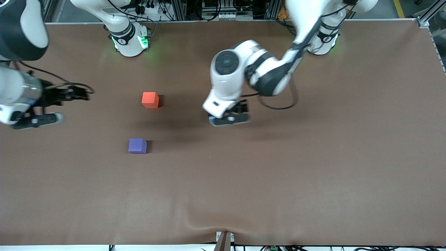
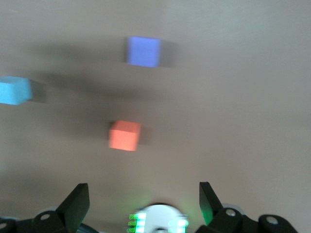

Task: Place blue block between orange and purple blocks
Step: 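Carry the cube toward the table middle and set it down, then lower the right gripper onto the cube while the left gripper withdraws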

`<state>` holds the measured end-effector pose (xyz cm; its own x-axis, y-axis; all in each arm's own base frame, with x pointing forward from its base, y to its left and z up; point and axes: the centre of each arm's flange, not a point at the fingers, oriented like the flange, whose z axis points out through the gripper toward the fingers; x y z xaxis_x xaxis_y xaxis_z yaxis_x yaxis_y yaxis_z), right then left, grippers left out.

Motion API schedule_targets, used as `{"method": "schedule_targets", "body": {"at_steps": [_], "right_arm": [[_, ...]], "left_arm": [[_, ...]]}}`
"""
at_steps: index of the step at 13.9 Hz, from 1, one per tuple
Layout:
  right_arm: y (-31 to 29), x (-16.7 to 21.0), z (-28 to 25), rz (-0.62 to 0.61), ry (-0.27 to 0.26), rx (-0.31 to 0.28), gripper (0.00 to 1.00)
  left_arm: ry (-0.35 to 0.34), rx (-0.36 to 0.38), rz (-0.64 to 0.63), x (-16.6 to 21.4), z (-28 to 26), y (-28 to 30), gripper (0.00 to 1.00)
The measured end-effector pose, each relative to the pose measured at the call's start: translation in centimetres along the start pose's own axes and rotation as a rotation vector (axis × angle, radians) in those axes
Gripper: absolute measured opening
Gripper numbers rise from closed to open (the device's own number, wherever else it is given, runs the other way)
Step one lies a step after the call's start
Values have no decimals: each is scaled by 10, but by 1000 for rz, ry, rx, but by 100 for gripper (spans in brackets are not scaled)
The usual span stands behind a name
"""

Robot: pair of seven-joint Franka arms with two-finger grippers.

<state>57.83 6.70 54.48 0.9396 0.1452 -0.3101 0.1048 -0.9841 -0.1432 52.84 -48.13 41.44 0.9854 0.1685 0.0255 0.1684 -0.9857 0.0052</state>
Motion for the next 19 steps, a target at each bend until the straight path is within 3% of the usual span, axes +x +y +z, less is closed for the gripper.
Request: {"method": "schedule_targets", "body": {"at_steps": [2,4,6,8,10,13,19], "right_arm": [[-34,6,25,23,-46,134,100],[-57,14,54,44,-78,179,100],[-117,19,75,94,-60,161,100],[-204,15,104,130,-5,132,100],[-267,6,147,117,11,105,100],[-303,19,210,95,18,80,100],[-344,38,301,104,55,40,100]], "left_arm": [[-4,24,-66,38,-34,-51,100],[-32,63,-101,74,-49,-106,100],[-53,82,-117,107,-59,-160,100],[-70,82,-140,134,-76,-215,100],[-72,66,-162,151,-99,-266,100],[-94,76,-141,155,-128,-324,100],[-159,98,28,138,-149,-400,100]]}}
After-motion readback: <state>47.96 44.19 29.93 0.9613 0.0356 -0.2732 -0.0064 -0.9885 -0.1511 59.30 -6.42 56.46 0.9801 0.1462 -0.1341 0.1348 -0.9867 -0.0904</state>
